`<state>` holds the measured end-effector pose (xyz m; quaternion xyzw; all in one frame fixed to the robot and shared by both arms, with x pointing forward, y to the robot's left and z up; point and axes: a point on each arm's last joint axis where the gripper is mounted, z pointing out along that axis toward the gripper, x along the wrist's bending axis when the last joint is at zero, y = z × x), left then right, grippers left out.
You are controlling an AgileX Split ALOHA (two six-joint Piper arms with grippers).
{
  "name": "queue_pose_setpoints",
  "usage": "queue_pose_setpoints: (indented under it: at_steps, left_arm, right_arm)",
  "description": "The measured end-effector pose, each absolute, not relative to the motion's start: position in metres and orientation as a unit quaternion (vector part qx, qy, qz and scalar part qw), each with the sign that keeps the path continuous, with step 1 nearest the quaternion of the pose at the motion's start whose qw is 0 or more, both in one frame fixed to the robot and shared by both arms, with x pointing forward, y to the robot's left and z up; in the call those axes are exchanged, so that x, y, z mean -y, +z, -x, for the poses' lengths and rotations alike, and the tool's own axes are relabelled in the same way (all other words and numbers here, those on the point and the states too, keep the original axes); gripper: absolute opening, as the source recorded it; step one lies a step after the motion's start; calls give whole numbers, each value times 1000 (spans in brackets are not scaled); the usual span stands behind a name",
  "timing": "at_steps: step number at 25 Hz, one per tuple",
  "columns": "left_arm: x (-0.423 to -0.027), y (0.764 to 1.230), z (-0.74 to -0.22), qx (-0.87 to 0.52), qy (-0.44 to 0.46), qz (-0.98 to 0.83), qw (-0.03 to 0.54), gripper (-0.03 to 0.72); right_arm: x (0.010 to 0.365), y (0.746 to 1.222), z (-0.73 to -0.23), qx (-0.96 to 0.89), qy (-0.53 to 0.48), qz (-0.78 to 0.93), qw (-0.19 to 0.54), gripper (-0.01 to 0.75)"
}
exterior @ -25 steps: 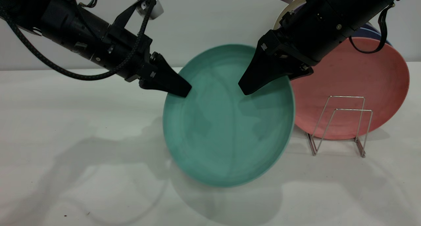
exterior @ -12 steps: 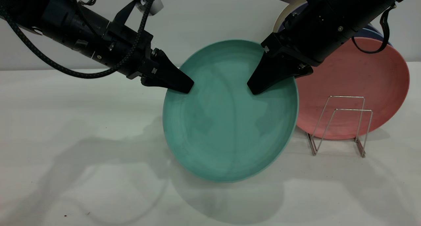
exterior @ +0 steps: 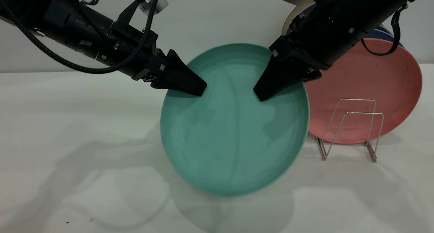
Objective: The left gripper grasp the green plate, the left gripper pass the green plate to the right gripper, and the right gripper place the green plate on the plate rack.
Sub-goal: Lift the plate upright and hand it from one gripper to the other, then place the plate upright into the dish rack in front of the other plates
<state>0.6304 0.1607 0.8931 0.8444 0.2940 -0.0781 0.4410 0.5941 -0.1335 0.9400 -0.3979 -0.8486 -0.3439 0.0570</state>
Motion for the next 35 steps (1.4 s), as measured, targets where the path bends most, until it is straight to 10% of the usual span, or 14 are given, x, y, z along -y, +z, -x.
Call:
queue_pose_setpoints:
  at_steps: [15,35]
  left_arm:
    - [-215,933,-641,-350,-38,-814,462,602]
    - [-246,936,-645,-391,-40,-791,469,593]
  right_arm:
    - [158,943,-599,869,-309,386,27,118]
    - [198,1068,-564,935,-233,46,-262,117]
